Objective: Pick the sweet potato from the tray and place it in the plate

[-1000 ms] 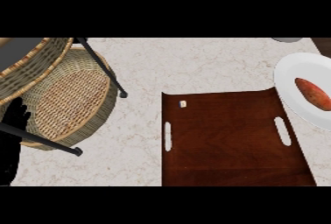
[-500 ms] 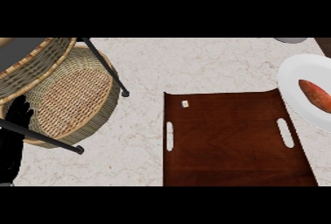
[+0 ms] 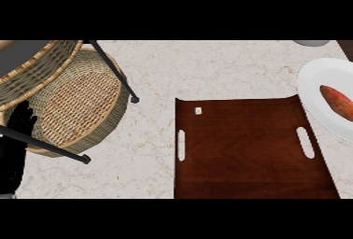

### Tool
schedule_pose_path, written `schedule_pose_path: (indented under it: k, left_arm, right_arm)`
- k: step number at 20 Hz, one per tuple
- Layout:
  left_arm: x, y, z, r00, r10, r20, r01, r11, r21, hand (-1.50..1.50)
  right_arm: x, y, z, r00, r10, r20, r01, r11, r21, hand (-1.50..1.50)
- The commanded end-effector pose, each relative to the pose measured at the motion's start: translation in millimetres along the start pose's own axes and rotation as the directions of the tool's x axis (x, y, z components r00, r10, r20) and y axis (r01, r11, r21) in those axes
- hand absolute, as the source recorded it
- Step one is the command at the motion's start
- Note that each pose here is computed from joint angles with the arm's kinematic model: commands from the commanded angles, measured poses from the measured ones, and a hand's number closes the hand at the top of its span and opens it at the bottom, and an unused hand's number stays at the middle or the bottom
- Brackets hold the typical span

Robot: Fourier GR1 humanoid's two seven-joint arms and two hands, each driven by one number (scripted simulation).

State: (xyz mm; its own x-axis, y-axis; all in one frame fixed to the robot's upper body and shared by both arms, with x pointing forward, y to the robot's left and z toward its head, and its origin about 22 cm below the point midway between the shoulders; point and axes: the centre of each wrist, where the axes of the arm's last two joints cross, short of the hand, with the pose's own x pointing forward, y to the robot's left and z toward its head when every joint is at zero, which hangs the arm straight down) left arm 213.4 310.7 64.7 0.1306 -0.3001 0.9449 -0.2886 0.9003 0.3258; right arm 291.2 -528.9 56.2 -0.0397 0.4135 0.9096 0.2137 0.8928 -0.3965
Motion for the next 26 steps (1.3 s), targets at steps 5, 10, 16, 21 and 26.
schedule_pose_path:
  k: [5,10,16,21,26]
  left_arm:
    - [-18.9,-57.9,2.3,0.985,0.083,-0.149,-0.11,0.977,-0.181,0.0]
    - [-20.7,-56.1,0.2,0.985,0.091,-0.145,-0.118,0.975,-0.189,0.0]
    - [-16.9,-50.4,0.4,0.985,0.1,-0.143,-0.127,0.974,-0.19,0.0]
    - [-15.2,-46.3,4.1,0.984,0.105,-0.142,-0.129,0.976,-0.173,0.0]
    - [-21.5,-48.5,4.3,0.987,0.091,-0.133,-0.113,0.98,-0.164,0.0]
  right_arm:
    - [1.0,-19.0,7.9,0.999,0.04,-0.033,-0.041,0.999,-0.032,-1.5]
    - [-4.9,-21.3,14.9,0.995,0.077,-0.061,-0.081,0.995,-0.056,-1.5]
    - [-6.5,-42.2,29.5,0.998,0.05,-0.049,-0.056,0.991,-0.119,-1.5]
    - [-19.4,-44.9,46.4,0.998,0.048,-0.043,-0.054,0.986,-0.161,-1.5]
    - [-14.7,-58.1,50.8,0.994,0.079,-0.081,-0.093,0.975,-0.199,-1.5]
